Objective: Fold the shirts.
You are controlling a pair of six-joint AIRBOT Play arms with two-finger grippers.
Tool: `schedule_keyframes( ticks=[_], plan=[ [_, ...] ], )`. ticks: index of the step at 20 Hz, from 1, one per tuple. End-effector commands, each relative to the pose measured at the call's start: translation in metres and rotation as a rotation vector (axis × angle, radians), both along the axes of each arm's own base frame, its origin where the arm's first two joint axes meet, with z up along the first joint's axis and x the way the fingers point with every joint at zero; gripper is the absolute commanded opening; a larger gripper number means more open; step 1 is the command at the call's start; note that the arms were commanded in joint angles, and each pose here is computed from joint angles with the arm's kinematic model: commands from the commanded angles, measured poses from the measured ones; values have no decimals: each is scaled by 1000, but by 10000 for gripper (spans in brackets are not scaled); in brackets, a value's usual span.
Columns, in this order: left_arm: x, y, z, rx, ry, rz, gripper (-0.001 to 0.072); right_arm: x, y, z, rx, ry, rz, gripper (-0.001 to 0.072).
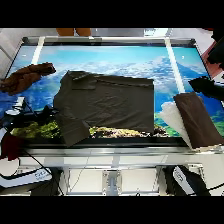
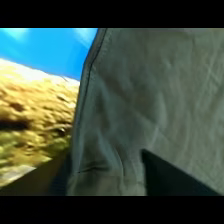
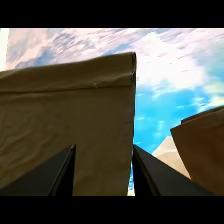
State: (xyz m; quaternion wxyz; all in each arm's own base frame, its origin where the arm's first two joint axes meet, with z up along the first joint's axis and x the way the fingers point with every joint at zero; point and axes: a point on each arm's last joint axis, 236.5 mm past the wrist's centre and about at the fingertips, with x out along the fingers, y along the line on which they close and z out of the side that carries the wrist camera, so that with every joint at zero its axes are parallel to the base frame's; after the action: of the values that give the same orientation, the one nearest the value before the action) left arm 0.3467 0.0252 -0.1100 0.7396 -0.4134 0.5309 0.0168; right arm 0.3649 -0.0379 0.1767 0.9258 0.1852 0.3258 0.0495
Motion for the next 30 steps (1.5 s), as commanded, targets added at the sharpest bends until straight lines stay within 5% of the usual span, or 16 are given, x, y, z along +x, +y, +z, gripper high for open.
schedule_keyframes(
  ticks=[1,3,4,7,12,17,25,27,30],
  plan=[
    [-3,-17,-7,-42,13,-46,418,-10,11,-4,21,39,41,409],
    [-3,-19,-6,-43,12,-55,36,-14,15,-9,30,63,53,409],
    [-3,-18,-6,-41,11,-52,15,-18,14,-17,31,92,50,408],
    [-5,-20,-6,-48,15,-61,15,-57,25,-81,134,353,29,408],
    [-6,-22,-6,-52,16,-69,15,-144,118,-200,643,768,4,413],
    [-7,-24,-5,-54,12,-88,15,-159,149,-257,979,807,-281,456],
    [-8,-27,-4,-66,13,-96,15,-115,91,-288,1015,556,-649,444],
    [-8,-27,-4,-66,13,-96,15,-112,91,-293,966,538,-657,337],
    [-8,-27,-4,-66,13,-96,15,-107,100,-293,940,523,-647,333]
  ],
)
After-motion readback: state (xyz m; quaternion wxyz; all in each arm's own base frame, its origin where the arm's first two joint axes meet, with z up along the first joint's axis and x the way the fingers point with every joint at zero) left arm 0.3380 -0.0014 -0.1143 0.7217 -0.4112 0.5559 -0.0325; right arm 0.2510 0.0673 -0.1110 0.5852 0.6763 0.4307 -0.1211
